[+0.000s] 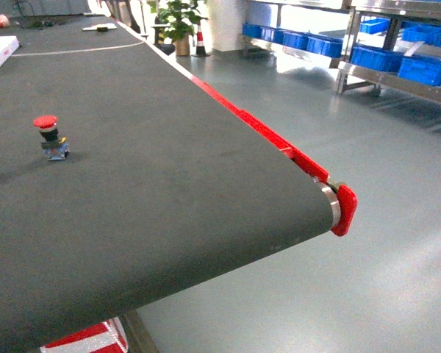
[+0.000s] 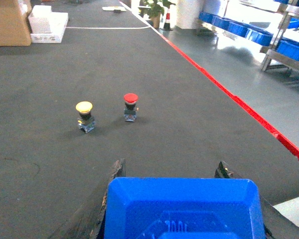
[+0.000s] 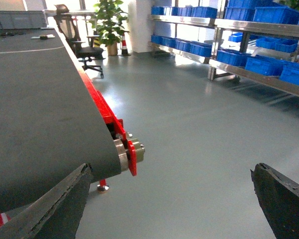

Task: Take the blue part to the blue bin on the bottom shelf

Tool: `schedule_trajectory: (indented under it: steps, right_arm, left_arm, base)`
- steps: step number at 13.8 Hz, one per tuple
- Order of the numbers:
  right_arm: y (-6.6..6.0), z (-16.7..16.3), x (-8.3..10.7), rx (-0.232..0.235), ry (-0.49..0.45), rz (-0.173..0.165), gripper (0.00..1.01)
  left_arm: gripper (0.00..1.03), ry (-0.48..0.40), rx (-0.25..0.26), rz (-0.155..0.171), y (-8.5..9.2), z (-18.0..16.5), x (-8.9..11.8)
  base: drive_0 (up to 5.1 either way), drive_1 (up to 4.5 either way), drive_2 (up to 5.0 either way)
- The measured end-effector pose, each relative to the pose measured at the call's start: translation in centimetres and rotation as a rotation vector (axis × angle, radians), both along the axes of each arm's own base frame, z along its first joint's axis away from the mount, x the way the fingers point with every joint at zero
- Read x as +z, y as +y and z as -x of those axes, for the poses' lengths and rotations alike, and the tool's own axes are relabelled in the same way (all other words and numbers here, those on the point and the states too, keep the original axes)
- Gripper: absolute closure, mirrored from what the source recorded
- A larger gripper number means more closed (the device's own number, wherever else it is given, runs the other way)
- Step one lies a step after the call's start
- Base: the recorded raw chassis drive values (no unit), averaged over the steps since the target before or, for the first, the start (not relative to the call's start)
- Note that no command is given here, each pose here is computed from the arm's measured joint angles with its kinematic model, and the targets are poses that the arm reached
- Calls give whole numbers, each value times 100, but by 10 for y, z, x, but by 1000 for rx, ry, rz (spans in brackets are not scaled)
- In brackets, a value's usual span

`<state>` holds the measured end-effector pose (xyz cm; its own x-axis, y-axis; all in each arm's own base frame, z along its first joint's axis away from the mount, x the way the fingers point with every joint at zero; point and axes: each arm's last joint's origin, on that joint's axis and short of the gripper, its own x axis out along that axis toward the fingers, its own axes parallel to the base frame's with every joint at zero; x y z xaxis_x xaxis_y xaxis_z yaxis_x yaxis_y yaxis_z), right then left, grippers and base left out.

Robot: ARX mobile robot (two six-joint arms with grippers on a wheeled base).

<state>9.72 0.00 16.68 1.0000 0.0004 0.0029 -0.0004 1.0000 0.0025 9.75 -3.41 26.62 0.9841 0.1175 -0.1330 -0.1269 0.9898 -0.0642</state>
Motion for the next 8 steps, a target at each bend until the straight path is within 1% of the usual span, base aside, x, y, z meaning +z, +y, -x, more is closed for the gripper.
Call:
schedule_trajectory:
  steps: [8]
  right_arm:
    - [0, 0, 0, 0, 0, 0, 3]
  left_arm:
    - [59, 0, 0, 0, 0, 0, 0]
  base:
    - [-157, -157, -157]
